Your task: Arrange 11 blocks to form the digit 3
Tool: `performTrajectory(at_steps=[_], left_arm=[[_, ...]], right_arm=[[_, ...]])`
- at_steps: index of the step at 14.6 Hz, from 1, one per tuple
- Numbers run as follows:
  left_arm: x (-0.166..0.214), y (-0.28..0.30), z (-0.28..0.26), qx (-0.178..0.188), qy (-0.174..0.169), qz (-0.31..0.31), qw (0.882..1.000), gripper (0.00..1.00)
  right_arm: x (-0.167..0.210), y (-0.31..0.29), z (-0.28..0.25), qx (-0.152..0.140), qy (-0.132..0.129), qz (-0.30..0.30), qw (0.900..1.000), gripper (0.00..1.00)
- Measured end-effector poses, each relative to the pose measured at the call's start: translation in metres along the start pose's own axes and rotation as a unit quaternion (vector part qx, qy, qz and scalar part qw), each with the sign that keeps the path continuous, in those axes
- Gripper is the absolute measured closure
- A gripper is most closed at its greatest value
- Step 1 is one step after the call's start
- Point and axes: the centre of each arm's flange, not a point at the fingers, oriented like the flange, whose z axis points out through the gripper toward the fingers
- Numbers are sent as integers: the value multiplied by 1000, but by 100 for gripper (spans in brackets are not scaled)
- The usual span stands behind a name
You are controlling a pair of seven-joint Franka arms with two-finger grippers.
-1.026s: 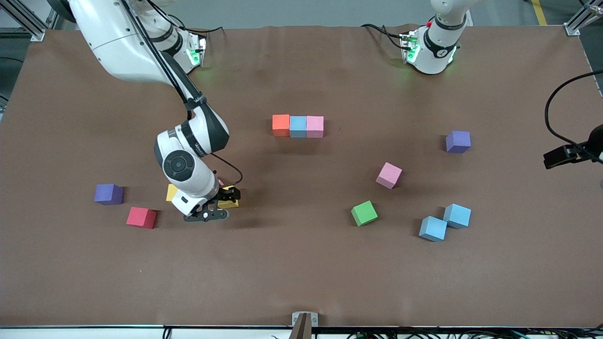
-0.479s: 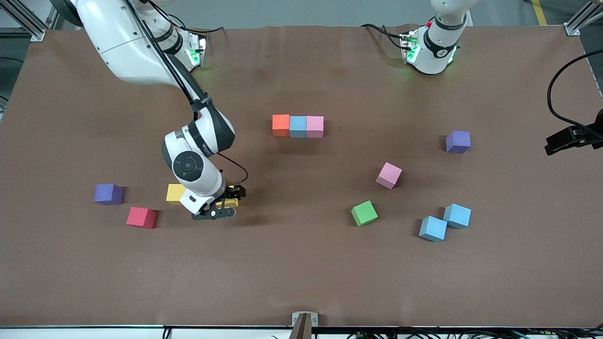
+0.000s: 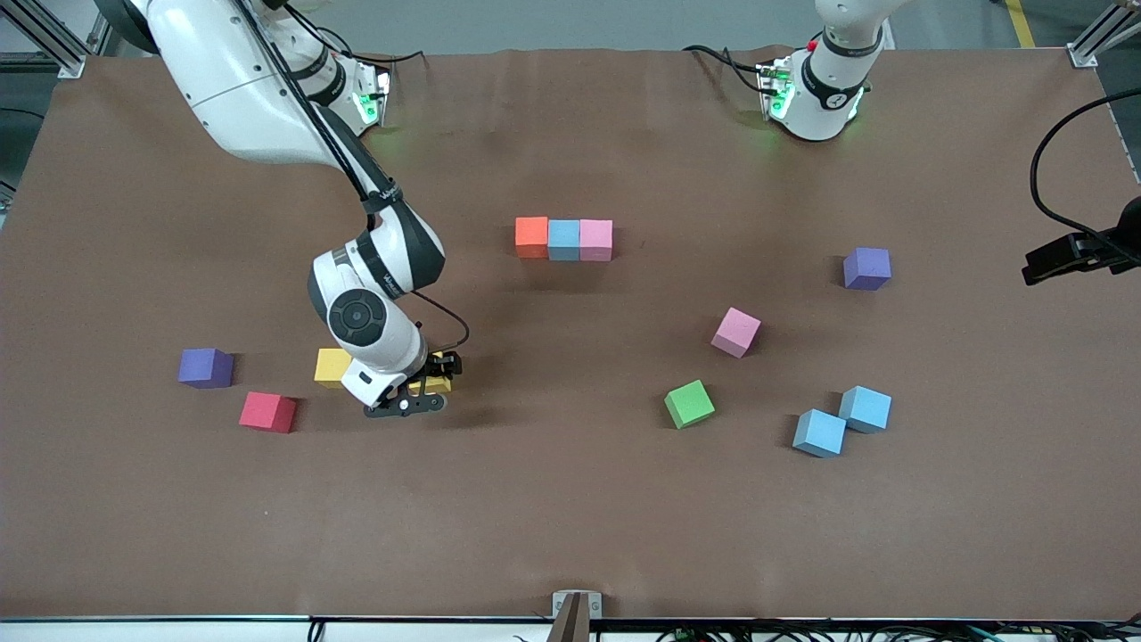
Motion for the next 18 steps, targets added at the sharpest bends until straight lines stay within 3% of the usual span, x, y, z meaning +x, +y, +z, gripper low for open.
performTrajectory(at_steps=[2,6,8,14,18], left_arm=[[-3,1,-2,-3,-4,0,1000,0],[-12,2,-5,-20,-17,-4,1000,0],[-19,13,-7,-16,-17,1,1000,0],[-46,56,-14,11,-13,28,999,0],[-65,65,-12,11,9,45,999,0]], right_arm=[[0,1,2,-1,-2,0,1000,30],[0,2,4,-1,-3,1,1000,34],[1,1,3,-1,-3,1,1000,42],[-1,-17,-2,3,3,25,1000,44],[-17,-65,-6,43,-15,55,997,44]])
